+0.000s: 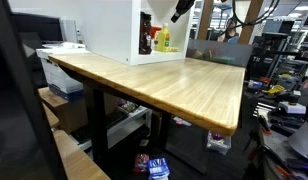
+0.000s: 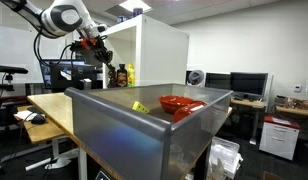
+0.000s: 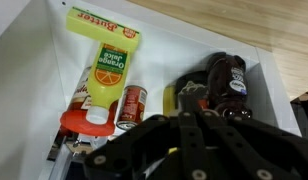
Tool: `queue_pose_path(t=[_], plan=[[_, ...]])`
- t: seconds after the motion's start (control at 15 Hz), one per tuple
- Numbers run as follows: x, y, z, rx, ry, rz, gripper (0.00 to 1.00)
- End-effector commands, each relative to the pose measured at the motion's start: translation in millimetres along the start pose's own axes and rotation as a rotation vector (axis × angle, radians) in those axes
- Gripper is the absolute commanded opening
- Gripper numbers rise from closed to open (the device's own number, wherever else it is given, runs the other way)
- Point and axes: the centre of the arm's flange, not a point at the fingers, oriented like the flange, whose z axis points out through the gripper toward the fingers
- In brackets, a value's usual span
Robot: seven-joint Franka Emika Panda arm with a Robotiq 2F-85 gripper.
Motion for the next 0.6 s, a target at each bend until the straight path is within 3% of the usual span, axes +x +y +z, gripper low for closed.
queue_pose_path(t=[0.0, 0.27, 0.53], plan=[[-10.5, -2.6, -1.2, -0.031, 0.082, -0.021, 0.00], [-23.0, -4.8, 11.9, -0.042, 0.091, -0.036, 0.00], [-31.8, -2.1, 24.2, -0.077, 0.221, 0.040, 0.00]])
